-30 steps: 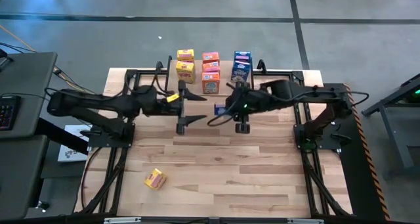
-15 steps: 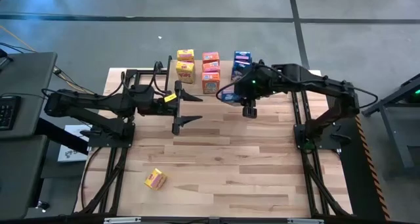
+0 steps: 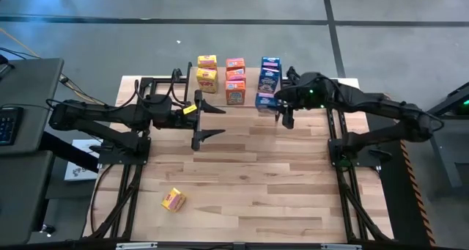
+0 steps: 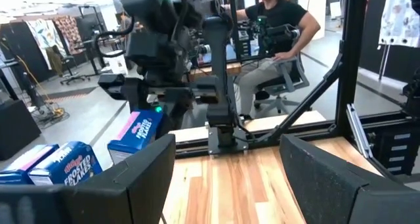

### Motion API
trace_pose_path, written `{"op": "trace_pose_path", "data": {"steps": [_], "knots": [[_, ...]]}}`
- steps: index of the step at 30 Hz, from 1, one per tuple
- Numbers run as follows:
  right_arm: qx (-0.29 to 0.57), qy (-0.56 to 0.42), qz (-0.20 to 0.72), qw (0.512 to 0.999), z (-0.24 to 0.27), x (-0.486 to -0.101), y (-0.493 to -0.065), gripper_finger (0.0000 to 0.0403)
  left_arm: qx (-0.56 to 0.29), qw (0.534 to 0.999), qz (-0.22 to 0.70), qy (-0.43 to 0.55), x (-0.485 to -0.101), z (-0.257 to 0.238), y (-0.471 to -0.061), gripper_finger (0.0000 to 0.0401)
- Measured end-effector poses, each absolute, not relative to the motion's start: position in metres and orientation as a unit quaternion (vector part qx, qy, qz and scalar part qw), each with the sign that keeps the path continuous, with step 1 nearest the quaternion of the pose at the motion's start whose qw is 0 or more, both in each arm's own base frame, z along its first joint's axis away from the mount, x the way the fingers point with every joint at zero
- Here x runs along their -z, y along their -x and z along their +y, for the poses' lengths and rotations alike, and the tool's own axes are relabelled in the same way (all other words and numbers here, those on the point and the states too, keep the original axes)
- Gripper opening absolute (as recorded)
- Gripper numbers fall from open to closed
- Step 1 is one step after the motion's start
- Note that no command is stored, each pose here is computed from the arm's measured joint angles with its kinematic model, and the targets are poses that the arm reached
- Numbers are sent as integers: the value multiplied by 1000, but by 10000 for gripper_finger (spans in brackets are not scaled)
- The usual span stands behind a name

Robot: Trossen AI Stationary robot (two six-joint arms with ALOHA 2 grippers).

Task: Stack cereal on shelf
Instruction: Put the blue cereal box on the shelf aligned with the other blue cereal boxes

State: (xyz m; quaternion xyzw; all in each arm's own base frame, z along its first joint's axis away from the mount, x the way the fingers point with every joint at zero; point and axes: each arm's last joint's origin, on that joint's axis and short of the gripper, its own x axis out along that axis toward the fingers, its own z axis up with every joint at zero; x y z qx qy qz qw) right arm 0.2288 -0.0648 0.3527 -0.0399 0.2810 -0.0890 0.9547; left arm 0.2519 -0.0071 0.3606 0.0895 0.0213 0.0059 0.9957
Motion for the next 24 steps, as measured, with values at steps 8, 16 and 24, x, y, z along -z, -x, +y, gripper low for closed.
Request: {"op": "trace_pose_path", "data": {"steps": [8, 16, 24], "knots": [[92, 33, 224, 970, -83, -314, -223, 137, -6, 996, 22, -90, -360, -7, -252, 266], [65, 36, 212, 975, -101, -304, -216, 137, -12, 995, 25, -91, -360, -7, -252, 266], [62, 27, 204, 977, -123, -303, -206, 137, -15, 995, 29, -91, -359, -6, -252, 266]]}}
